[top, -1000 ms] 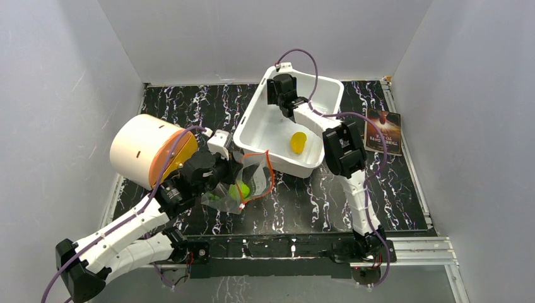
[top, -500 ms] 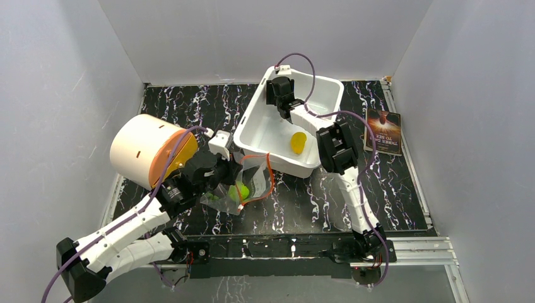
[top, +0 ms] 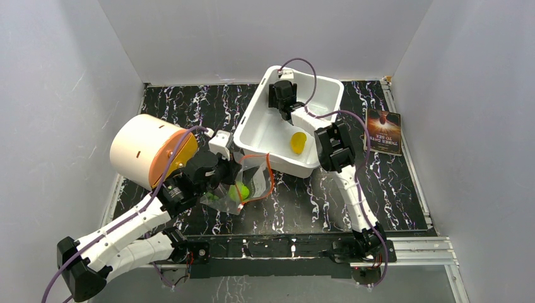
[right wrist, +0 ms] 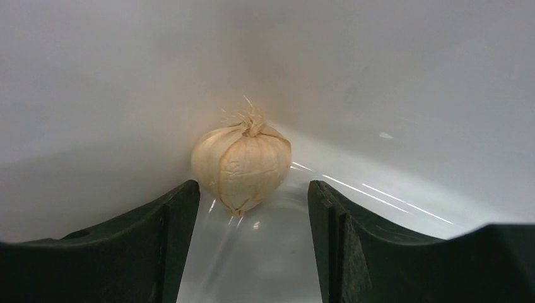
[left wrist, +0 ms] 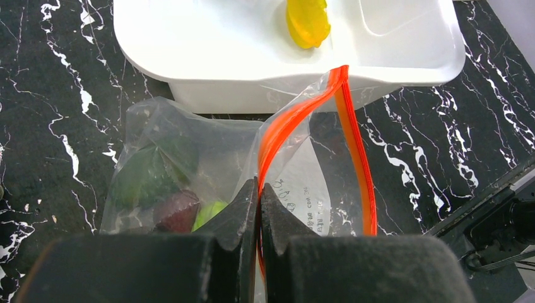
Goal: Place the food in the zip-top bag and seal the zipper
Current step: Pick up the fake vegetable from the bin.
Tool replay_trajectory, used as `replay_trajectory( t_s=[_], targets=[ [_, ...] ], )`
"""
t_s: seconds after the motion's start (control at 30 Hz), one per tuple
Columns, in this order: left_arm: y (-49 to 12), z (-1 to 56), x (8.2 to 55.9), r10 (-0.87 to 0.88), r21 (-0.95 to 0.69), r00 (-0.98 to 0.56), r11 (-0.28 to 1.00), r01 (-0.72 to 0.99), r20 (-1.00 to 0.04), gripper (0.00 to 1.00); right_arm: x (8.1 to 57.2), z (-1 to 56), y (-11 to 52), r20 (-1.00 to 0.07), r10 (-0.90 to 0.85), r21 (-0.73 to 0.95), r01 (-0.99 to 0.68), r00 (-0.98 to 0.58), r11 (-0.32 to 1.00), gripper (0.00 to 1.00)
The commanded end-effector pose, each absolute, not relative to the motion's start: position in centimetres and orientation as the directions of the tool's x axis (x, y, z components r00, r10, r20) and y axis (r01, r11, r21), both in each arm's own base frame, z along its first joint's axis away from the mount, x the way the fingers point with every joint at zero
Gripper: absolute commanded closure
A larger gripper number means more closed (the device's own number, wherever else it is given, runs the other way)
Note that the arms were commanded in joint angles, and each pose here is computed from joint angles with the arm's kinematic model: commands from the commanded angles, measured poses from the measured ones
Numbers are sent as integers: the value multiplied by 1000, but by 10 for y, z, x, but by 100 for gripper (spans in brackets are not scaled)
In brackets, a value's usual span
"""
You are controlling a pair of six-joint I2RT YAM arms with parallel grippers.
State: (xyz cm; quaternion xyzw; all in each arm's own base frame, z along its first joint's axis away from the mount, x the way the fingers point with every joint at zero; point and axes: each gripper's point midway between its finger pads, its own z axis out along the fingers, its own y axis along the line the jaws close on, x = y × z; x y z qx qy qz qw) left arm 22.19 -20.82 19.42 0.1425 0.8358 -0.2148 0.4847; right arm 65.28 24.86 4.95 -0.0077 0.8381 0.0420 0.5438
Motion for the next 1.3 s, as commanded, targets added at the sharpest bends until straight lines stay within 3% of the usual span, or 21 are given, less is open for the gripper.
replay_trajectory(
  t_s=[0.0, 0.5, 1.27],
  targets=[
    [-206, 213, 227, 15, -209, -457, 876, 434, -889, 100, 672, 70, 250, -943, 67, 90, -58, -326, 994, 38],
    [-207, 216, 229, 13, -212, -463, 878, 429, -886, 100, 673, 78, 248, -957, 33, 68, -115, -288, 991, 62],
    [-209, 219, 228, -20, -241, -459, 871, 428, -888, 100, 581, 130, 238, -933, -11, 90, -262, -361, 961, 66]
  ],
)
